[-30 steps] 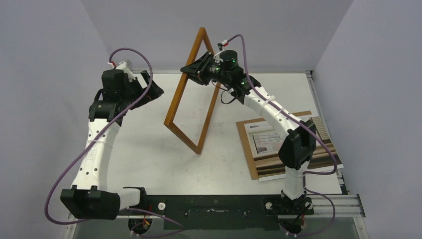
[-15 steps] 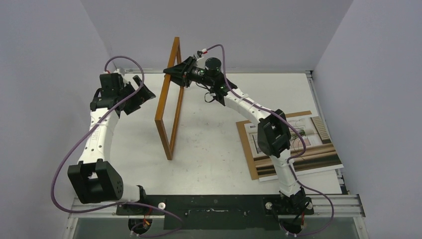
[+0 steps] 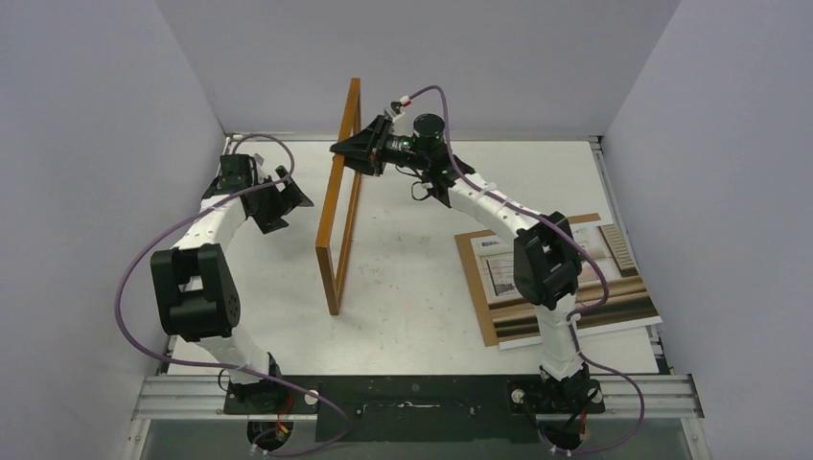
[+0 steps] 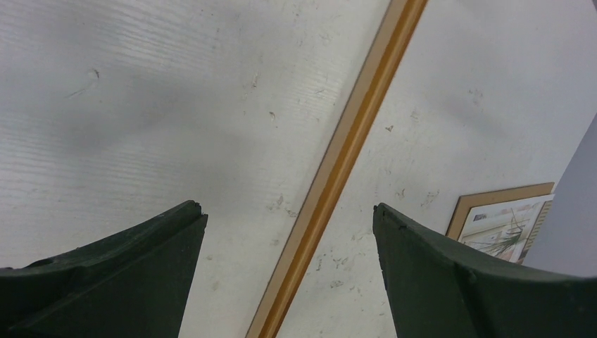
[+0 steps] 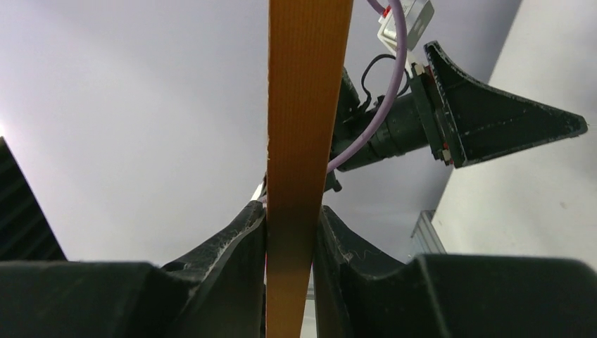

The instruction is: Put the photo into the frame

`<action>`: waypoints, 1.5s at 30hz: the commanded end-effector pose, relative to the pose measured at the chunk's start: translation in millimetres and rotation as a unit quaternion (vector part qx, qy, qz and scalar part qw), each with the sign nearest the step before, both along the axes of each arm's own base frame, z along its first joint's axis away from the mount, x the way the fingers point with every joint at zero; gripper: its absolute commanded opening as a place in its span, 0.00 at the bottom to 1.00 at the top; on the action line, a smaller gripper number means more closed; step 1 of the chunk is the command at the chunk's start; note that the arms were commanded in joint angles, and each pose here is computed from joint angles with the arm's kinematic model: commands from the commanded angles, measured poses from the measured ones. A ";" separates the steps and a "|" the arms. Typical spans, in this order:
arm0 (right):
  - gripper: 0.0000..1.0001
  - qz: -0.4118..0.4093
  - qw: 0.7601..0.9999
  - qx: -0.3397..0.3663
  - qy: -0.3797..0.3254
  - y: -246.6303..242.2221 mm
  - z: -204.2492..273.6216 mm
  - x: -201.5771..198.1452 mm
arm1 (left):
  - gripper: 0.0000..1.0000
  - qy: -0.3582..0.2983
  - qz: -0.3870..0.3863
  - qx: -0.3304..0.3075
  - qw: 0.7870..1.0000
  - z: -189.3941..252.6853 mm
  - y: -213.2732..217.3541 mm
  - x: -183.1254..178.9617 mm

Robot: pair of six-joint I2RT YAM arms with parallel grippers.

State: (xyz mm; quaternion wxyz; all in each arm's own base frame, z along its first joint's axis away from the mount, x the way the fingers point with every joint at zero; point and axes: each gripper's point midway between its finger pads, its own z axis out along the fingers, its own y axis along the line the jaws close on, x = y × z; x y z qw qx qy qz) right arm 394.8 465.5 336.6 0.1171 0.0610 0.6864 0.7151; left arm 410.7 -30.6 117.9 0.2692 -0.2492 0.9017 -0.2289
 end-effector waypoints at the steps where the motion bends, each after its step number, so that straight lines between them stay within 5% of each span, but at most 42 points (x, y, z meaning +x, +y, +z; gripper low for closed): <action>1: 0.23 0.003 0.994 -0.095 -0.048 -36.8 -30.9 -8.6 | 0.88 -0.027 -0.040 0.009 0.999 -9.9 -13.8 22.3; 8: 0.24 -0.017 0.983 -0.181 -0.036 -92.5 -74.7 -7.3 | 0.88 -0.008 -0.102 -0.015 0.995 -47.9 -55.9 38.2; 17: 0.34 -0.023 0.980 -0.195 -0.027 -133.6 -101.5 -18.2 | 0.88 -0.008 -0.185 -0.004 0.983 -67.4 -125.0 39.8; 29: 0.45 -0.027 0.995 -0.084 -0.039 -144.1 -82.9 -12.7 | 0.81 0.073 -0.174 0.098 0.977 -124.9 -103.9 34.8; 37: 0.66 -0.060 0.978 -0.200 0.021 -176.4 -148.8 -3.0 | 0.72 0.098 -0.153 0.117 0.976 -129.7 -78.1 31.3; 45: 0.72 -0.063 0.948 -0.306 0.056 -203.2 -200.3 -4.7 | 0.71 0.117 -0.128 0.116 0.978 -134.9 -49.2 29.6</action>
